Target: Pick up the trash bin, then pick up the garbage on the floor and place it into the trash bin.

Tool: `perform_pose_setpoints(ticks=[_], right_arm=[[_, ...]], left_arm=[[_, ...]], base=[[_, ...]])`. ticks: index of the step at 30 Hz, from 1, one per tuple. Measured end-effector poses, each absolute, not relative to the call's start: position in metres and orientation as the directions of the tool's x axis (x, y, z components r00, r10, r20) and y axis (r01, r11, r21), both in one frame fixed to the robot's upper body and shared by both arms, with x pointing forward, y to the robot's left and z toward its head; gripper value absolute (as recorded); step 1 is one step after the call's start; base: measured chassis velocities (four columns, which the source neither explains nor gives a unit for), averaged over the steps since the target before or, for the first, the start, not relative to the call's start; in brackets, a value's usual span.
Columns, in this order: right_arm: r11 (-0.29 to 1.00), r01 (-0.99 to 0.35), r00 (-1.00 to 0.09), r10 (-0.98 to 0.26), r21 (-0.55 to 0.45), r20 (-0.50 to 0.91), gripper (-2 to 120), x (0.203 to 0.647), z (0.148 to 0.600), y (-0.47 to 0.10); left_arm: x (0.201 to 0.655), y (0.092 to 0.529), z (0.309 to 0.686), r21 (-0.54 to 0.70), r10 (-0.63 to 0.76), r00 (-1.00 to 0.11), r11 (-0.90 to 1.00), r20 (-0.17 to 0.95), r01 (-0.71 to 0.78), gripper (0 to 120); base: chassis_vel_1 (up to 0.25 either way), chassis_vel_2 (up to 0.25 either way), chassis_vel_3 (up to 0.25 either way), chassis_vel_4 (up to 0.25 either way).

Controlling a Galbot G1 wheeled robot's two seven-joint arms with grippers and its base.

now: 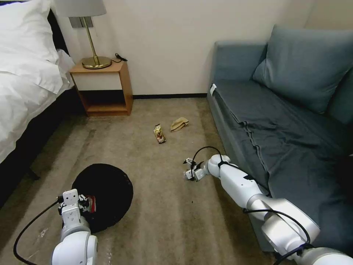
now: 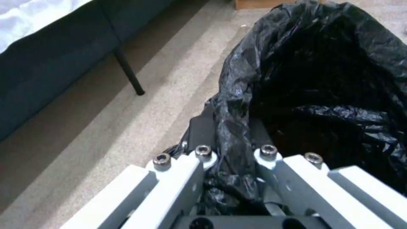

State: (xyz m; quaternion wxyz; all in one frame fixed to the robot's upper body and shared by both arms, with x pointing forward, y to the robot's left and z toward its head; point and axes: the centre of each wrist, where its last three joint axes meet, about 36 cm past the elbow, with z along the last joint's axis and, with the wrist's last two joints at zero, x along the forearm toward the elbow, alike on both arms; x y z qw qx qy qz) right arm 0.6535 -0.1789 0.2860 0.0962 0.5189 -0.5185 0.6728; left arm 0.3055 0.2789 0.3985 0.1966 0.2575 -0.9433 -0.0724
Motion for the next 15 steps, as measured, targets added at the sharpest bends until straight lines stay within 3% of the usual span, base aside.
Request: perform_pose_setpoints(ticks=[15], right_arm=[[-0.372, -0.722, -0.46, -0.371, -0.583, 0.806, 100, 0.666, 0.281, -0.184]], left_arm=[[0.299, 0.279, 0.403, 0.236, -0.512, -0.799, 0.858, 0.316, -0.457, 4]], base=[[0.0, 0.0, 0.0, 0.0]])
